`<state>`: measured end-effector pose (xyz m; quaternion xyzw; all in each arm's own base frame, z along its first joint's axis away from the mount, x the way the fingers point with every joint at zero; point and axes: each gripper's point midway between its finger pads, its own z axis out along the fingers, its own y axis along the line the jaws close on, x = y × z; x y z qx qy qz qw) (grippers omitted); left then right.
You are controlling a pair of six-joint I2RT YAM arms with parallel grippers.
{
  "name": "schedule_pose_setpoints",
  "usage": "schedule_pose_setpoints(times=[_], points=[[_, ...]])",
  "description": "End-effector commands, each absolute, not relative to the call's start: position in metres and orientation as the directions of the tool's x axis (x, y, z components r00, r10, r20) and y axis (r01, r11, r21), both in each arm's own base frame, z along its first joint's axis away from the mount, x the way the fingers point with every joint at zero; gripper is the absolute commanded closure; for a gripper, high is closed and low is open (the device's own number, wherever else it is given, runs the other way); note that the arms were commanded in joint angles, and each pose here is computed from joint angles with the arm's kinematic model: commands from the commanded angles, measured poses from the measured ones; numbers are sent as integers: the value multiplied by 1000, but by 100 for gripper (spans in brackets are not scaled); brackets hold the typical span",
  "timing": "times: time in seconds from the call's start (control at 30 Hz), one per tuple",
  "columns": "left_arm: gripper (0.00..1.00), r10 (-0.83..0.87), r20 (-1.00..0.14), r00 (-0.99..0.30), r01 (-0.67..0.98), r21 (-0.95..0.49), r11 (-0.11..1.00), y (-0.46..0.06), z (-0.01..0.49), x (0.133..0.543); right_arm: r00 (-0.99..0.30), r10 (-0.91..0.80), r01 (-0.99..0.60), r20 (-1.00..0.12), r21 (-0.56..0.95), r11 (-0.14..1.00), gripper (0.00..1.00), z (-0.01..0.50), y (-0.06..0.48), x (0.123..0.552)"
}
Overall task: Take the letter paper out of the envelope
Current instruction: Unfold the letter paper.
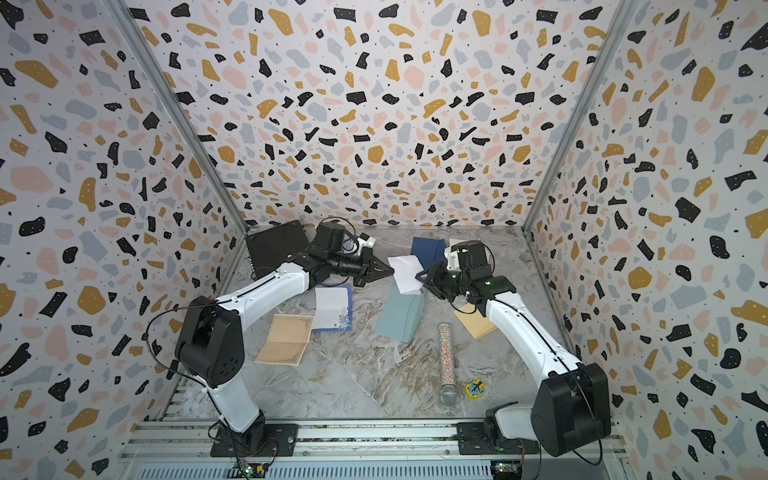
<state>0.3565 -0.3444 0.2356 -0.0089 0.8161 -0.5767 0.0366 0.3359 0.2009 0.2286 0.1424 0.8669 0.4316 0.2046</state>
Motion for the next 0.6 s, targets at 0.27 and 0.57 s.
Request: schedule_pose_setpoints(times=[0.27,0.57], points=[[100,-54,-84,-995,64,-951,302,-353,242,365,-845,501,31,-186,919,392,63,276,213,342],[100,-68,-72,-995,49,-955,293,-355,238,371,-827,546,21,-136,962,271,63,293,217,348]])
